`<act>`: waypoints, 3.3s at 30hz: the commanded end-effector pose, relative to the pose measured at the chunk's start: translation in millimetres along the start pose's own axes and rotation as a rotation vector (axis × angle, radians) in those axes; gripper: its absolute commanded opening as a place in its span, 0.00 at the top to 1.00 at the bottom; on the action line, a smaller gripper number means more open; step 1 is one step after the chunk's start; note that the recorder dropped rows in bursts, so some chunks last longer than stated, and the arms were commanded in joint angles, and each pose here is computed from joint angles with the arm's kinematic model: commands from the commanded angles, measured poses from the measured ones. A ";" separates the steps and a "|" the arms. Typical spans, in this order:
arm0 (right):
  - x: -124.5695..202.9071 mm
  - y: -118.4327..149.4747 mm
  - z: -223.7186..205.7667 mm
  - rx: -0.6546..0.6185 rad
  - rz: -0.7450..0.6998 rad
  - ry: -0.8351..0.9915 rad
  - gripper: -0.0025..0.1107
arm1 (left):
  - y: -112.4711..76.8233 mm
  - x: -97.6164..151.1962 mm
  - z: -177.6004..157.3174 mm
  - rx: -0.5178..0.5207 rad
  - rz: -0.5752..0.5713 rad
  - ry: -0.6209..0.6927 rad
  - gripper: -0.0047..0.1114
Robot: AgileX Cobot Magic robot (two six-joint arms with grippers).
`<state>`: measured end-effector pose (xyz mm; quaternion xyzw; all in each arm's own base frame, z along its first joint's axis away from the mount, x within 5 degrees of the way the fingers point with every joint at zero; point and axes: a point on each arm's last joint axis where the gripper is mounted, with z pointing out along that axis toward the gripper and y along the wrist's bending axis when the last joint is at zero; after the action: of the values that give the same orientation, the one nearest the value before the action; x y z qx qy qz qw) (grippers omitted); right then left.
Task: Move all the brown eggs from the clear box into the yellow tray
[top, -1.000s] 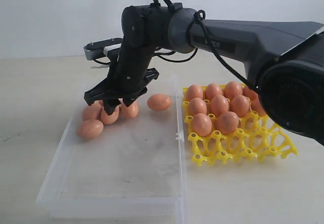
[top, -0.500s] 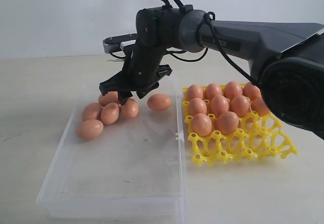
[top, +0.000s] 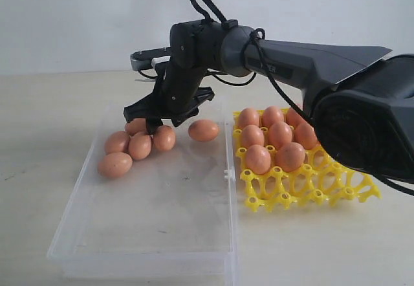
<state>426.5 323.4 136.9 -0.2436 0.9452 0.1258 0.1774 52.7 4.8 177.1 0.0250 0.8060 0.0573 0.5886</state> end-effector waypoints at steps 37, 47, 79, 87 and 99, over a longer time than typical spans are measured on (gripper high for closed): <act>-11.9 44.0 -47.2 0.000 -0.162 -0.102 0.98 | 0.3 -2.0 -0.9 -0.003 -0.007 -0.016 0.96; 7.5 64.8 -70.7 -0.037 -0.208 -0.233 0.98 | 0.3 -2.0 -0.9 -0.003 -0.007 -0.016 0.96; 173.4 -122.9 -144.3 0.234 0.199 -0.435 0.98 | 0.3 -2.0 -0.9 -0.003 -0.007 -0.016 0.96; 176.1 -132.9 -145.6 0.248 0.239 -0.426 0.98 | 0.3 -2.0 -0.9 -0.003 -0.007 -0.016 0.96; 201.0 -134.4 -133.6 0.278 0.241 -0.470 0.98 | 0.3 -2.0 -0.9 -0.003 -0.007 -0.016 0.96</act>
<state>292.6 84.7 158.6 -0.0737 0.9164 0.0691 0.3873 52.7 4.8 177.1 0.0250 0.8060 0.0573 0.5886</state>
